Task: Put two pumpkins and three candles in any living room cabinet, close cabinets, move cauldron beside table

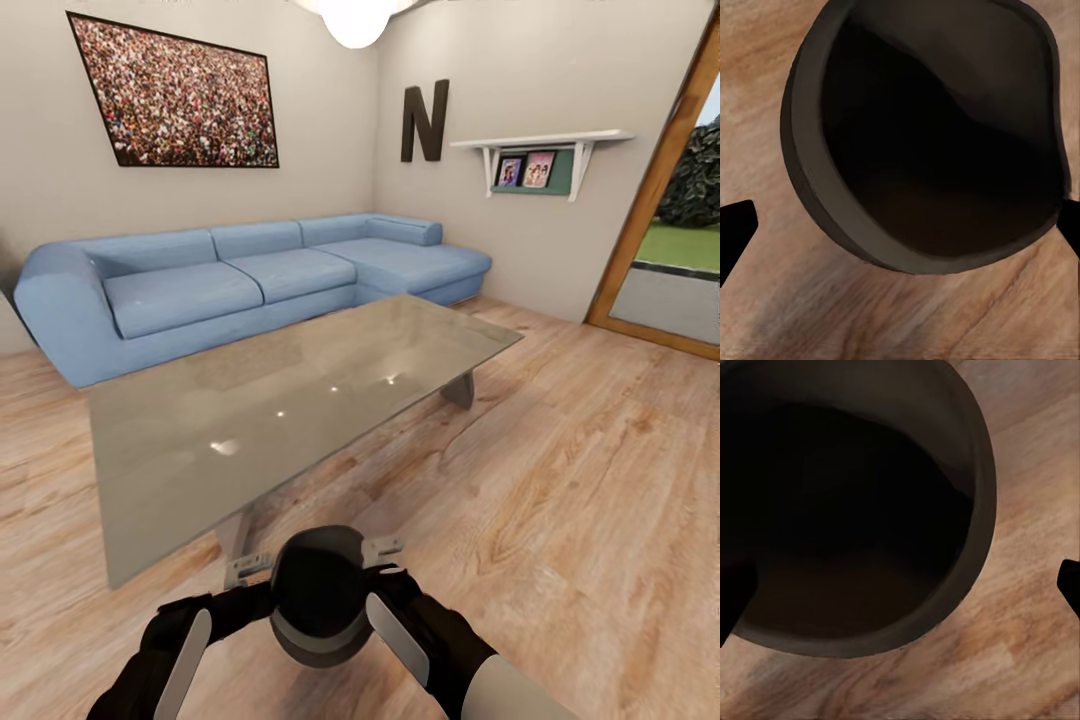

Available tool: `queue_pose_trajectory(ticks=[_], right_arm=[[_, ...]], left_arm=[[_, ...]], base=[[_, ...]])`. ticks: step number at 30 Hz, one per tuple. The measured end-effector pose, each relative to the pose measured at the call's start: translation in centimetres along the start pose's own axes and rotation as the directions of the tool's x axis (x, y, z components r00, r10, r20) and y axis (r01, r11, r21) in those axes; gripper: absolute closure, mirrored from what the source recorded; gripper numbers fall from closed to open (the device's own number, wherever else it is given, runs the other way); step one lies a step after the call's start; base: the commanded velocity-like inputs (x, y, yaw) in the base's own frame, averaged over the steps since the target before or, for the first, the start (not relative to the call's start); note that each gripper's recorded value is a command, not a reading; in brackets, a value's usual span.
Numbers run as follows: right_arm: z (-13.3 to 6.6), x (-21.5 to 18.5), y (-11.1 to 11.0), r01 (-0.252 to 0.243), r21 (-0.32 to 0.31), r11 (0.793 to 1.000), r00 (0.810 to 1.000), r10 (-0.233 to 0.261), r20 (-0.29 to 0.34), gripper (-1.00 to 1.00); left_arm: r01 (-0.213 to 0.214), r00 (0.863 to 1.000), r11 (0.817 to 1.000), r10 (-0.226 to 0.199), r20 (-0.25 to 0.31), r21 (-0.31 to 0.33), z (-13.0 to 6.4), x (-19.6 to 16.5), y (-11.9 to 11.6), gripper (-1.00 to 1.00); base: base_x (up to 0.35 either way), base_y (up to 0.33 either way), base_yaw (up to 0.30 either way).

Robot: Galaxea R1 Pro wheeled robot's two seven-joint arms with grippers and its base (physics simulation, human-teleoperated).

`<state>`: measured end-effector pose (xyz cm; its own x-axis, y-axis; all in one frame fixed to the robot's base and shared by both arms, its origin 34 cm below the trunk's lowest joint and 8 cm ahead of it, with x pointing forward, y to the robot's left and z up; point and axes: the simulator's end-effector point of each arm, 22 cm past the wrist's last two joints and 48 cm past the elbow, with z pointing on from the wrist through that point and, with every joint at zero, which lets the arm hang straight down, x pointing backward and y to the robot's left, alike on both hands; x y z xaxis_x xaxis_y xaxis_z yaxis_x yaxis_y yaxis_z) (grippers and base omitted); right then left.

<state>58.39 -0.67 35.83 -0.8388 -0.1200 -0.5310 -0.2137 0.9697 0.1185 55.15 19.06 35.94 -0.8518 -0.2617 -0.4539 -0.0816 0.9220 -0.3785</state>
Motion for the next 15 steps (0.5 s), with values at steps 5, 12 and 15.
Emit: queue_pose_trajectory(ticks=[5,12,15], right_arm=[[-0.8,-0.7,0.1,0.000,0.000,1.000,1.000,0.000,-0.004,-1.00],[-1.9,-1.9,0.1,-0.002,0.002,1.000,1.000,0.002,-0.007,-1.00],[-2.4,-2.5,0.1,-0.002,0.003,1.000,1.000,0.002,-0.006,-1.00]], left_arm=[[0.002,1.000,1.000,-0.003,-0.025,-0.019,-0.8,-0.2,0.0,-1.00],[0.005,0.999,0.999,-0.007,-0.049,-0.037,-1.9,-0.8,-0.4,-1.00],[0.005,0.998,0.999,-0.007,-0.056,-0.039,-2.4,-1.2,-0.6,-1.00]], base=[[-0.142,0.000,0.000],[-0.100,0.000,0.000],[-0.036,0.000,0.000]])
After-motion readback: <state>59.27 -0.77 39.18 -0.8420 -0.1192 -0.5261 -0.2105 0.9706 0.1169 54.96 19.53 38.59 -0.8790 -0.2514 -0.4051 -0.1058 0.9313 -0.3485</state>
